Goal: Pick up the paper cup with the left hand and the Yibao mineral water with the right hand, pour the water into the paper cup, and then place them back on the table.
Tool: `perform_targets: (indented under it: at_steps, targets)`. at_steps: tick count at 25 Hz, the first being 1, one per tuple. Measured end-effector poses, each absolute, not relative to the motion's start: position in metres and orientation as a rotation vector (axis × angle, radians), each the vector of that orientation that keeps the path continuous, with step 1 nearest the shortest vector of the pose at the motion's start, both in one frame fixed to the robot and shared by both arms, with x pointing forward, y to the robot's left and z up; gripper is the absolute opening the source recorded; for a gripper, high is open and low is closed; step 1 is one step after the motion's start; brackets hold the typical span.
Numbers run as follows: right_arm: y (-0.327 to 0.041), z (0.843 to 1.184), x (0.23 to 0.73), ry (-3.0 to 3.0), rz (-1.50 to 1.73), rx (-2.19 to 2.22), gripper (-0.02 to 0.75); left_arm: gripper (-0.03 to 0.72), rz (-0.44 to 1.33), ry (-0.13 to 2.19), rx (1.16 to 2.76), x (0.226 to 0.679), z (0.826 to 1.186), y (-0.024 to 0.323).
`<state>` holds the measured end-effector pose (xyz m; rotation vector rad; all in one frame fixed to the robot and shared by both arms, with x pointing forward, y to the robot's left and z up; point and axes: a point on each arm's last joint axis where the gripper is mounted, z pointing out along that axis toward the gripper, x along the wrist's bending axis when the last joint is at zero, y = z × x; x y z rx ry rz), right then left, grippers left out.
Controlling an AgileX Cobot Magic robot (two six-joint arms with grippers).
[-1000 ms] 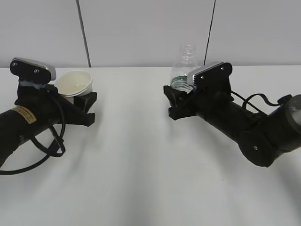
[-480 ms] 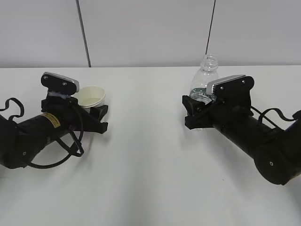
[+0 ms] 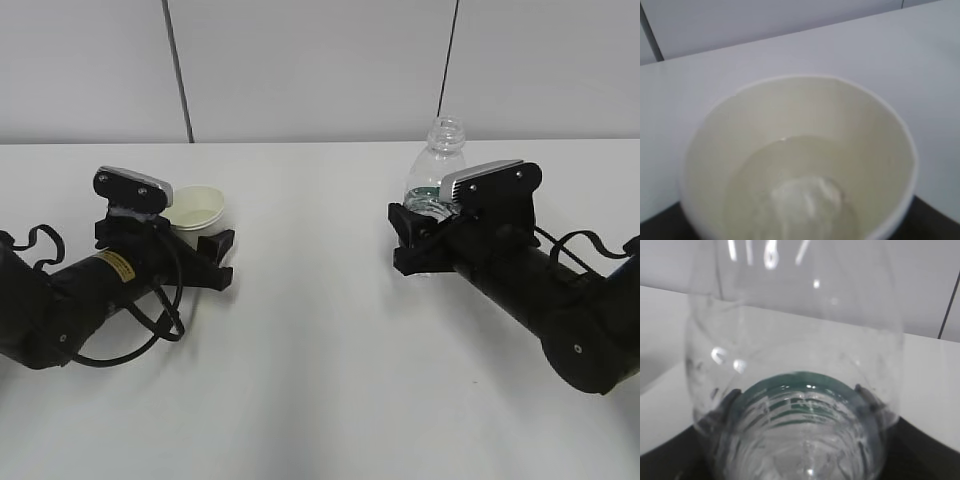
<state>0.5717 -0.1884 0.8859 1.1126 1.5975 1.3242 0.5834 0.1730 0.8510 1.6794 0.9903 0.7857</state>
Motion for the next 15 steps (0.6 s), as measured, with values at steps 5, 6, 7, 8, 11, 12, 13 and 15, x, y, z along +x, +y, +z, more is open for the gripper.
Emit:
perform_targets:
  at_steps: [5,6,7,8,11,12,13,15]
  targets:
    - [-0.188,0.886,0.572,1.595,1.325,1.113,0.482,0.585,0.787,1.016,1.68,0.583,0.848,0.175]
    - [-0.188,0.886,0.572,1.595,1.325,1.113,0.482,0.589,0.787,1.028,1.68,0.581,0.847,0.176]
    - [-0.188,0.886,0.572,1.595,1.325,1.113,0.482,0.592,0.784,1.044,1.686,0.577,0.846,0.178]
    - [-0.189,0.886,0.572,1.588,1.321,1.121,0.482,0.594,0.777,1.059,1.696,0.572,0.844,0.181]
    - [-0.189,0.888,0.575,1.573,1.323,1.121,0.482,0.594,0.784,1.074,1.677,0.555,0.848,0.187]
    - [-0.189,0.89,0.578,1.559,1.324,1.122,0.482,0.594,0.787,1.075,1.67,0.549,0.852,0.19]
    - [-0.189,0.892,0.581,1.546,1.321,1.122,0.482,0.592,0.794,1.075,1.66,0.545,0.858,0.192]
    - [-0.187,0.895,0.589,1.528,1.31,1.113,0.482,0.591,0.802,1.084,1.65,0.533,0.868,0.197]
